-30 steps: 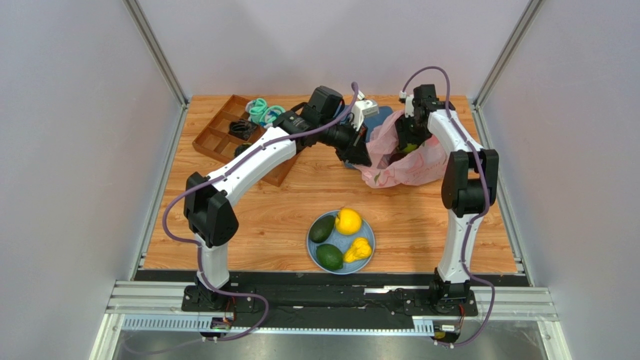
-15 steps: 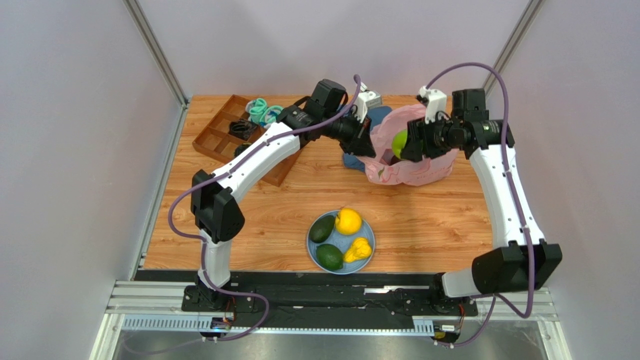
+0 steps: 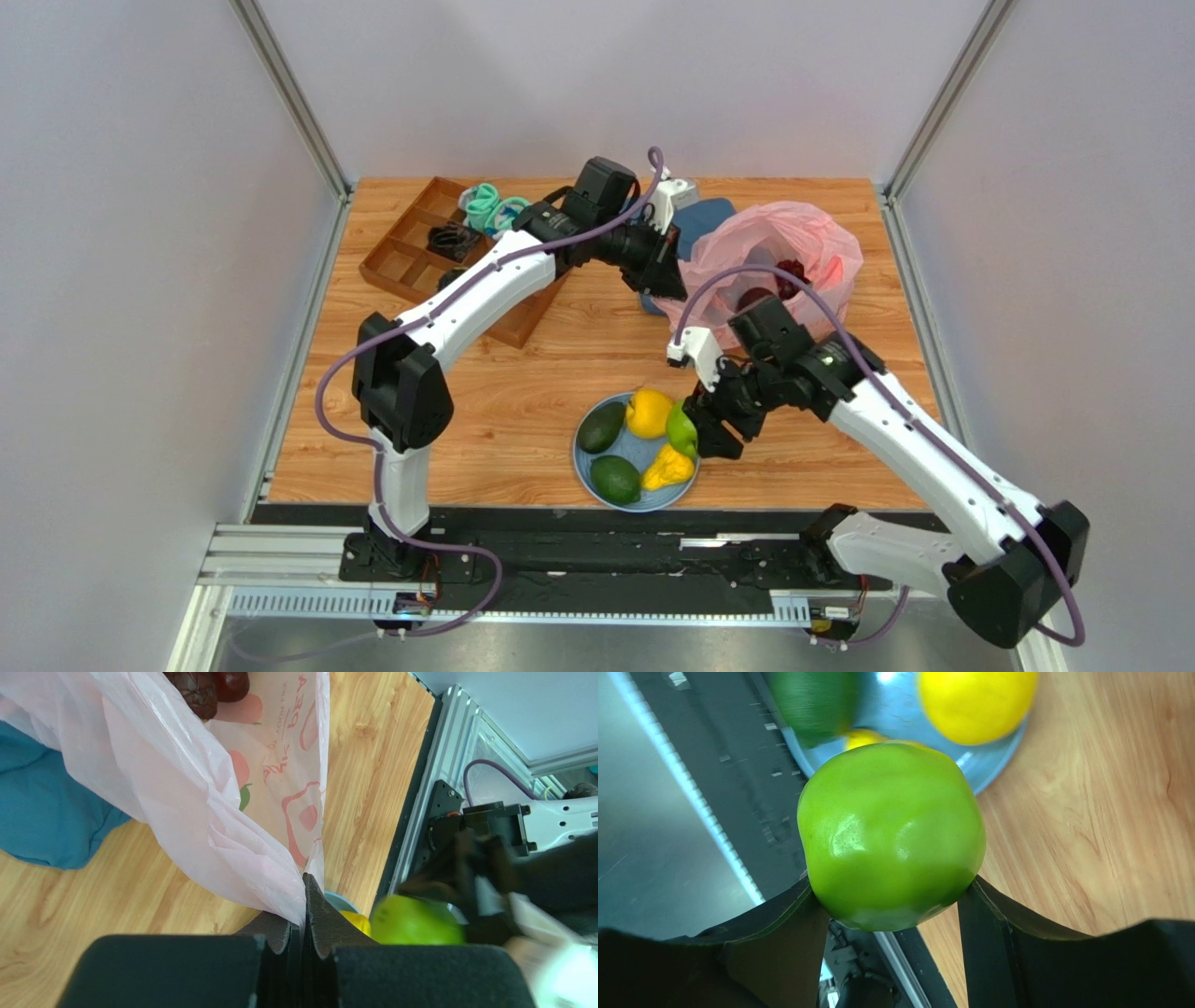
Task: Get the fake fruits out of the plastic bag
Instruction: Place the fake fruit on the plate, then take out the fake fruit from the plastic bag.
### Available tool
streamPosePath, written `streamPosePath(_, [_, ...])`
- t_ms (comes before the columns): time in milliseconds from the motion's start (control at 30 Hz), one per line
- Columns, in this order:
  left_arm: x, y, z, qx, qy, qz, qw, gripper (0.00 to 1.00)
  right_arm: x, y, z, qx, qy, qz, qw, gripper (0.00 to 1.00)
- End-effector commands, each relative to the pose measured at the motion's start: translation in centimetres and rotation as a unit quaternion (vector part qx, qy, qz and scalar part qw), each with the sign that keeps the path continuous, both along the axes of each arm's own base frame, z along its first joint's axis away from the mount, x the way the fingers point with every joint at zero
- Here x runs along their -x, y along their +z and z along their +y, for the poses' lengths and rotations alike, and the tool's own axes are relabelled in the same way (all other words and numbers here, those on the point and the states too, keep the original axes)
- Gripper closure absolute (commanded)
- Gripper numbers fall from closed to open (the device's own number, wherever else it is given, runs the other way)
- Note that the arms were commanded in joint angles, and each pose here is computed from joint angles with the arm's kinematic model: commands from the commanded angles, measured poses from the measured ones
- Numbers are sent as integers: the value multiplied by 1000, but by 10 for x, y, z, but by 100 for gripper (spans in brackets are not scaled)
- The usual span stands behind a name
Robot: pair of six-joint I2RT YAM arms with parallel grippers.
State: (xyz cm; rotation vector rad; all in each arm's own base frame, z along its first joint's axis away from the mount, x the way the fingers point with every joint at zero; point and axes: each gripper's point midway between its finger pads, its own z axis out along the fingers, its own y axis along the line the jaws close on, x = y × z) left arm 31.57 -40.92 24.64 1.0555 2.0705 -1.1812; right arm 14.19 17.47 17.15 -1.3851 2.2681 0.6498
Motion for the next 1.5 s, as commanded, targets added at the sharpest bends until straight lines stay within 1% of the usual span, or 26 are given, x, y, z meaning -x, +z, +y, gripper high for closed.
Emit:
streamPosePath(0, [17,47,11,40,-1,-31,999,100,-58,-30,8,27,-109,-43,993,58])
streamPosePath(167, [24,43,16,37,-4,-29,999,100,-79,-43,22,33,-93,-53,994,58])
streamPosePath(267, [26,41,16,41,-3,-23,999,100,-86,-59,21,58,-87,-50,993,57])
streamPosePath(367, [27,44,17,42,-5,-27,999,100,-77,-71,19,72,-54,-31,995,57])
streamPosePath(500, [28,49,16,47,-8,-27,998,100,-60,-82,19,79,-36,-12,996,58])
streamPosePath(567, [29,51,16,50,-8,-25,998,100,-54,-83,23,76,-28,-14,997,57])
streamPosePath(667, [29,49,15,50,-11,-23,998,100,-50,-83,28,70,-26,-15,997,48])
streamPosePath(700, [29,50,15,50,-11,-23,998,100,-51,-85,29,69,-28,-13,997,36])
streamPosePath(767, [30,49,14,51,-12,-21,998,100,-56,-85,30,70,-32,-20,997,27])
streamPosePath(800, [30,49,14,51,-13,-20,998,100,-60,-83,29,75,-39,-29,996,18])
streamPosePath(833, [30,49,14,52,-13,-18,998,100,-67,-78,24,87,-50,-45,994,15])
streamPosePath(867, [30,50,14,52,-14,-19,998,100,-74,-66,27,82,-51,-61,993,12])
streamPosePath(900, [30,49,14,52,-14,-18,998,100,-78,-51,29,72,-48,-76,993,0])
streamPosePath(967, [29,48,14,51,-14,-19,998,100,-73,-33,27,66,-27,-82,994,0])
streamPosePath(1000, [28,46,13,50,-14,-16,999,100,-75,-14,31,51,-19,-96,994,0])
streamPosePath(1033, [28,46,13,49,-14,-14,999,100,-63,-5,24,54,-8,-86,995,0])
streamPosePath(1067, [28,47,12,49,-14,-14,999,100,-62,7,21,53,-2,-96,994,0])
streamPosePath(1167, [28,47,13,49,-15,-11,999,100,-58,55,2,25,-23,-125,992,1])
streamPosePath(1200, [29,48,13,50,-18,-11,999,100,-61,73,-2,10,-32,-145,989,2])
streamPosePath(1267, [30,49,14,48,-23,-10,999,100,-76,94,-19,-15,-77,-172,982,5])
streamPosePath(1300, [32,48,15,48,-29,-11,998,100,-85,101,-23,-25,-96,-179,979,9])
streamPosePath(1333, [33,46,16,44,-32,-8,999,100,-103,111,-33,-35,-131,-196,971,11])
streamPosePath(1367, [34,44,17,41,-35,-8,999,100,-116,109,-35,-37,-149,-191,969,13])
streamPosePath(1400, [36,44,18,41,-47,-16,998,100,-127,109,-39,-43,-174,-188,966,18])
streamPosePath(1433, [40,40,20,36,-56,-12,998,100,-148,114,-43,-56,-203,-203,956,20])
streamPosePath(1467, [42,37,21,33,-66,-14,997,100,-162,107,-43,-59,-215,-195,955,21])
